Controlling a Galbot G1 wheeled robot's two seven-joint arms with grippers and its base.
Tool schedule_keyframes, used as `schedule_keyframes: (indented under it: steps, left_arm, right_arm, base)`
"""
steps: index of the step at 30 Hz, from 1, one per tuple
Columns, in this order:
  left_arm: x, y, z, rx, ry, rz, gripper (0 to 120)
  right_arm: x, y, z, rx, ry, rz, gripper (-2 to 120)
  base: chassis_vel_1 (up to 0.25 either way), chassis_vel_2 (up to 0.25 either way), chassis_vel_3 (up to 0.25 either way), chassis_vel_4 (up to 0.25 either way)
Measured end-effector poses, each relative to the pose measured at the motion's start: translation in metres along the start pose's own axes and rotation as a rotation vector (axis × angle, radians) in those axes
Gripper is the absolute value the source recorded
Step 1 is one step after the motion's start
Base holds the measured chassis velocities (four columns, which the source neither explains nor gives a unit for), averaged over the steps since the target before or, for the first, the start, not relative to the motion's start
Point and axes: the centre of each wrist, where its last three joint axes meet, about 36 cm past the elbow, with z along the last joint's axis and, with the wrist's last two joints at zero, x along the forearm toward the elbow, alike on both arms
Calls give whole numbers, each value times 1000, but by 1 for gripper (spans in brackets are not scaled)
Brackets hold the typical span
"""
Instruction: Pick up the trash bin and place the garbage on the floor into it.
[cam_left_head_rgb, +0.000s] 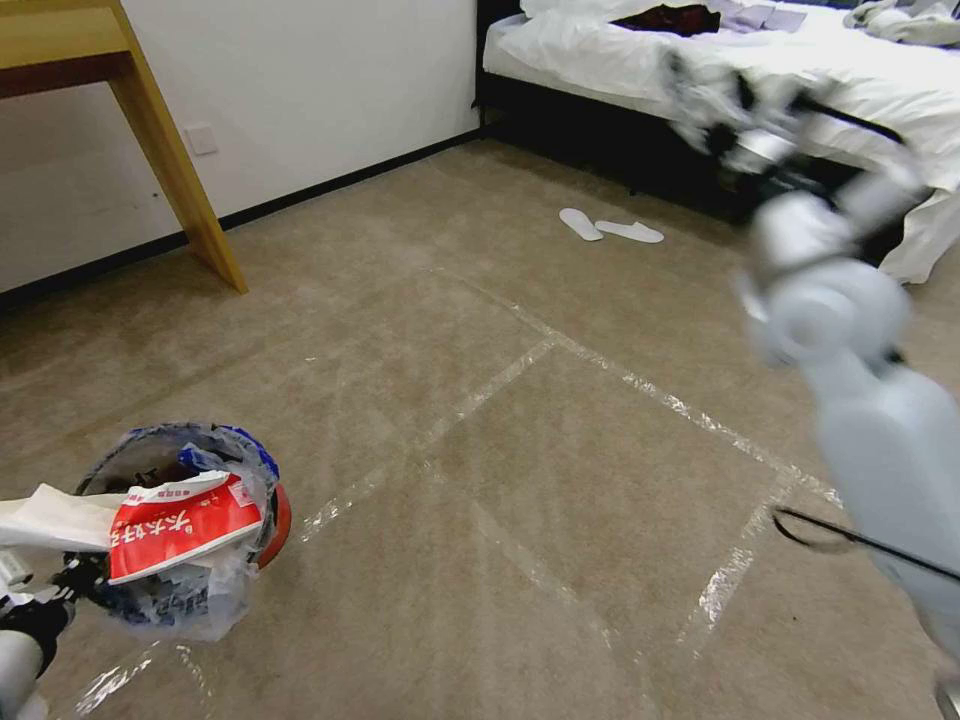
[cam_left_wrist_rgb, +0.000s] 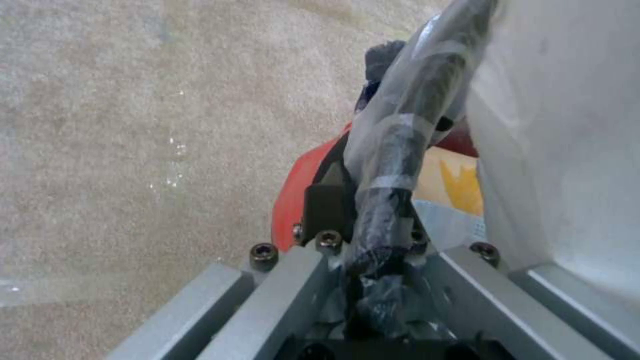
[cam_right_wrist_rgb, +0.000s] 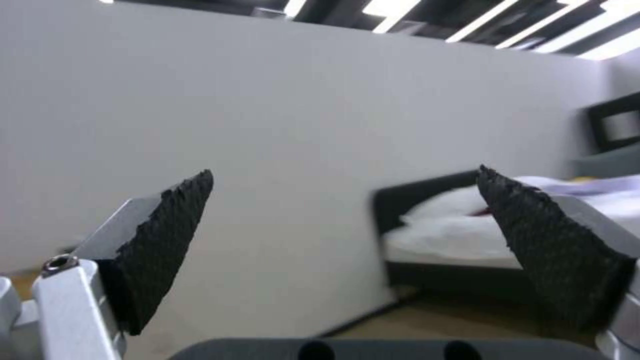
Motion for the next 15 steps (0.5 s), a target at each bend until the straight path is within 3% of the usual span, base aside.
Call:
schedule_keyframes:
  steps: [5, 9, 11, 15]
  left_arm:
    - [2, -2, 0, -1, -6, 7, 0]
    - [4, -4, 0, -7, -14, 9, 0]
    - [5, -6, 0, -19, -23, 11, 0]
    - [7, -8, 0, -19, -30, 15, 0]
  right_arm:
    - [73, -5, 2, 107, -6, 89, 100]
    - [109, -1, 10, 167, 6, 102, 100]
    - [143, 9, 15, 213, 65, 130, 100]
    - [158, 15, 21, 237, 95, 174, 100]
  base:
    - [0, 0, 0, 0]
    - [0, 0, 0, 0]
    - [0, 0, 0, 0]
    - [0, 0, 0, 0]
